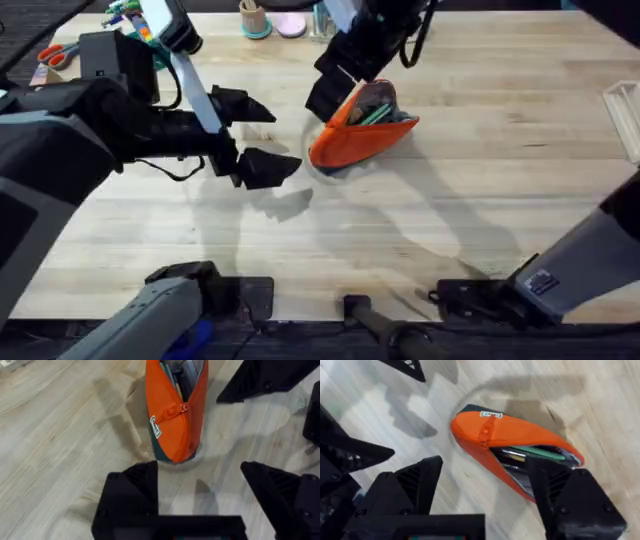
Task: Unzip the bag, pick up the pens from the table one at a time and place them inside, then zip the bag closed.
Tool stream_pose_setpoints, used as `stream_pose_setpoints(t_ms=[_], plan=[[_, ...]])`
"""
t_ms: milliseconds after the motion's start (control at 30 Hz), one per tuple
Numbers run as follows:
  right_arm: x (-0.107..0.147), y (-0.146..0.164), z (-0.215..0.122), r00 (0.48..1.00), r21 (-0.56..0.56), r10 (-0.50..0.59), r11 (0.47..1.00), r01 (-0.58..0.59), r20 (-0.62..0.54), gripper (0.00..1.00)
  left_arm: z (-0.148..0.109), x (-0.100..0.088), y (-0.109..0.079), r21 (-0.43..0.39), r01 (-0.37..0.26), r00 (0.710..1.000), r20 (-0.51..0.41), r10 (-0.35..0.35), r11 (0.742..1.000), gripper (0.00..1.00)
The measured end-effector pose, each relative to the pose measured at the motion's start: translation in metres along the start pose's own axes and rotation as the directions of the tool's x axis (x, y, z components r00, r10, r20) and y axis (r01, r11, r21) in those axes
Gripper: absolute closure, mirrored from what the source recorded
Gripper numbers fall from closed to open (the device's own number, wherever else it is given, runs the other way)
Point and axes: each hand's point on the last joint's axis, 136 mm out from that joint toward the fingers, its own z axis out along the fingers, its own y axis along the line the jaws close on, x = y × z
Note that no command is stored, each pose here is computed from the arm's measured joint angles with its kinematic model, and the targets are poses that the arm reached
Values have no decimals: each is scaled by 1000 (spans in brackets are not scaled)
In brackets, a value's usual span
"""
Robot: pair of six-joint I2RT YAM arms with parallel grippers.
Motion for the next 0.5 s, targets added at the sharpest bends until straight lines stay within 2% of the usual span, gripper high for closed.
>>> stream_pose_setpoints(t_ms=[500], plan=[[3,-3,50,995,-51,13,999,-18,-99,6,0,0,0,0,0,1000,0,0,1000,6]])
